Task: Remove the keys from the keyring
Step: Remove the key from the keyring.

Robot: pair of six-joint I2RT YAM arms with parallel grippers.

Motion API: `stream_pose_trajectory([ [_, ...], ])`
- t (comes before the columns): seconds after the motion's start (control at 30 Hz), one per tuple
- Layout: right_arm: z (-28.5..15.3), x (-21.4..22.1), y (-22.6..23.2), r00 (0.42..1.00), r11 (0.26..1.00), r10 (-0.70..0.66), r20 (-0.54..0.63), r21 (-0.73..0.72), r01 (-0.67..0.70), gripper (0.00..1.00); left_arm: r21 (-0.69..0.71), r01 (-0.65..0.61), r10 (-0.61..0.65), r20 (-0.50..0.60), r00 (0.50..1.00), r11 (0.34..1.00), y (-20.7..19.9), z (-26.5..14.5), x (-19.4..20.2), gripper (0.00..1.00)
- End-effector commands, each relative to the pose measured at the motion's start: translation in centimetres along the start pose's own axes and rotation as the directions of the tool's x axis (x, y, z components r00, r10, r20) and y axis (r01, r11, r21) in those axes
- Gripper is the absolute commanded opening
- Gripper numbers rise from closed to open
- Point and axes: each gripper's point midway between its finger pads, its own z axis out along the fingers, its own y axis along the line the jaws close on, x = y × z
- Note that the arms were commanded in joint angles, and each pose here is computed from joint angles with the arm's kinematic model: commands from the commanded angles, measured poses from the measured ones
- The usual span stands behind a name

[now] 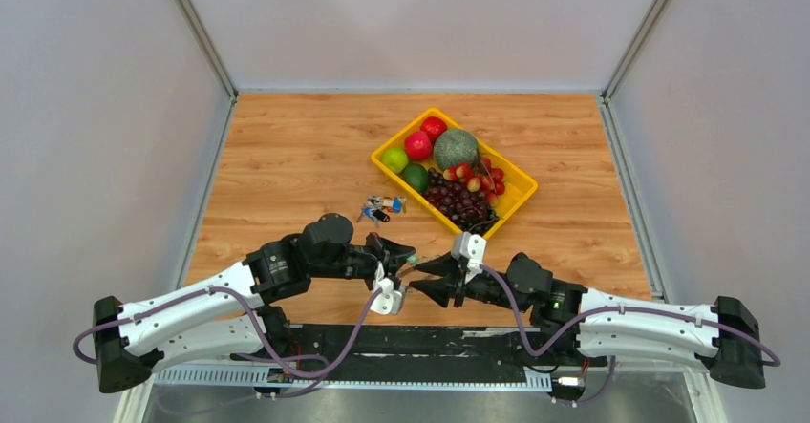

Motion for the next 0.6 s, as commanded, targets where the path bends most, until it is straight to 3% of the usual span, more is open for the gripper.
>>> stream_pose_trajectory([
  [0.0, 0.4, -2.9, 0.3, 0.996, 1.000, 0.008, 0.087, -0.005, -0.007, 0.37, -0.070, -0.022, 0.028, 0.081, 0.996, 0.997, 2.0, -0.5, -2.0, 0.00],
  [0.13, 0.5, -2.8, -0.7, 0.996, 0.999, 0.012, 0.091, 0.050, -0.016, 0.25, -0.073, -0.023, 0.029, 0.085, 0.996, 0.997, 2.1, -0.6, -2.1, 0.00],
  [0.37, 0.5, -3.0, -1.3, 0.995, 0.996, 0.013, 0.098, 0.087, -0.022, 0.17, -0.073, -0.025, 0.032, 0.095, 0.995, 0.997, 2.0, -0.6, -2.3, 0.00],
  [0.57, 0.0, -3.6, -1.5, 0.993, 0.995, 0.019, 0.118, 0.097, -0.031, 0.04, -0.067, -0.025, 0.032, 0.099, 0.995, 0.997, 1.9, -0.5, -2.4, 0.00],
])
